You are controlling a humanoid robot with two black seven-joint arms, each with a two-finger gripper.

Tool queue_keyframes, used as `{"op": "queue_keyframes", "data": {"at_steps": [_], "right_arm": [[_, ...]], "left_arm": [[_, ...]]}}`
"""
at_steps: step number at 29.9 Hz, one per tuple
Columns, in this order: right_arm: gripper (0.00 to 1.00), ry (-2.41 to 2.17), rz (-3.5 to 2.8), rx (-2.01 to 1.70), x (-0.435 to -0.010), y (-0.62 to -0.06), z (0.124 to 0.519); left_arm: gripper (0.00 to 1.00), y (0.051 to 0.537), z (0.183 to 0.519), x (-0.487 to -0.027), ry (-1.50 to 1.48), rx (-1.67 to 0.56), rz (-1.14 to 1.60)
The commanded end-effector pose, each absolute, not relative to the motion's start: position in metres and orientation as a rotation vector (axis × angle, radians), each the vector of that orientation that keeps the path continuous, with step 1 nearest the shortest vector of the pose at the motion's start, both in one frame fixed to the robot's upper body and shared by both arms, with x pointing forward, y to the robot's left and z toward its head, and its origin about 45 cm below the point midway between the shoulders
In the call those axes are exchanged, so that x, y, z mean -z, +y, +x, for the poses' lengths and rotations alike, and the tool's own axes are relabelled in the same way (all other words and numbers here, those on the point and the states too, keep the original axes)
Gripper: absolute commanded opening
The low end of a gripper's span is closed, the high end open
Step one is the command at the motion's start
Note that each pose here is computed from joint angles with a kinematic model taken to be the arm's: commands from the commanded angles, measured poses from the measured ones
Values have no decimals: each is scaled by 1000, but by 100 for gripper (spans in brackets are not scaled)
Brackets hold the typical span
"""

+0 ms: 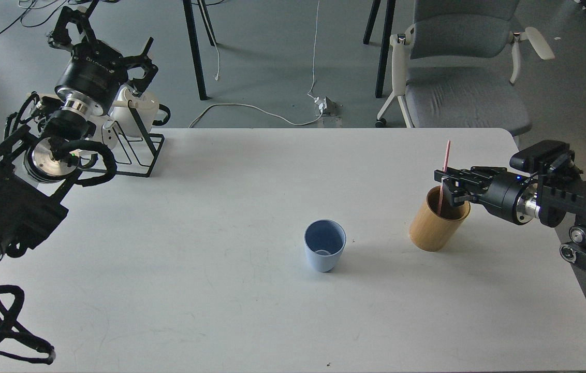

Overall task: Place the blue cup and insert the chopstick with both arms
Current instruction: 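Reach the right gripper to the red straw in the tan cup and grasp it, then pull the red straw up out of the tan cup with the right gripper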

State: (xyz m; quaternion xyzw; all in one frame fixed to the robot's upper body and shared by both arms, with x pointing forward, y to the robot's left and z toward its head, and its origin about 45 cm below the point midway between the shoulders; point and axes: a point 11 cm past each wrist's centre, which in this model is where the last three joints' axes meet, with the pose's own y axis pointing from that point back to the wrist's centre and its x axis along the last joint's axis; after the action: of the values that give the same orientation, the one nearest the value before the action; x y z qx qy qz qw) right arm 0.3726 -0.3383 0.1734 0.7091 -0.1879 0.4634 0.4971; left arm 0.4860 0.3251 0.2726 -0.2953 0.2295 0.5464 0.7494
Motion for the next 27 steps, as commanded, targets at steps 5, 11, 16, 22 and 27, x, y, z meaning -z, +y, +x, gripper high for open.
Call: {"op": "queue_keyframes", "data": {"at_steps": [5, 11, 16, 22, 27], "right_arm": [[8, -447, 1708, -1122, -174, -342, 371], [0, -441, 1713, -1144, -184, -344, 365], [0, -452, 1698, -1166, -209, -357, 356], [0, -558, 1699, -1223, -253, -360, 362], [1, -655, 1688, -1330, -310, -352, 374]], "left_arm": [[100, 329, 486, -271, 500, -1207, -646], [100, 329, 486, -271, 501, -1206, -643], [100, 329, 486, -271, 500, -1207, -642], [100, 330, 485, -270, 500, -1208, -634], [100, 330, 485, -269, 497, -1209, -621]]}}
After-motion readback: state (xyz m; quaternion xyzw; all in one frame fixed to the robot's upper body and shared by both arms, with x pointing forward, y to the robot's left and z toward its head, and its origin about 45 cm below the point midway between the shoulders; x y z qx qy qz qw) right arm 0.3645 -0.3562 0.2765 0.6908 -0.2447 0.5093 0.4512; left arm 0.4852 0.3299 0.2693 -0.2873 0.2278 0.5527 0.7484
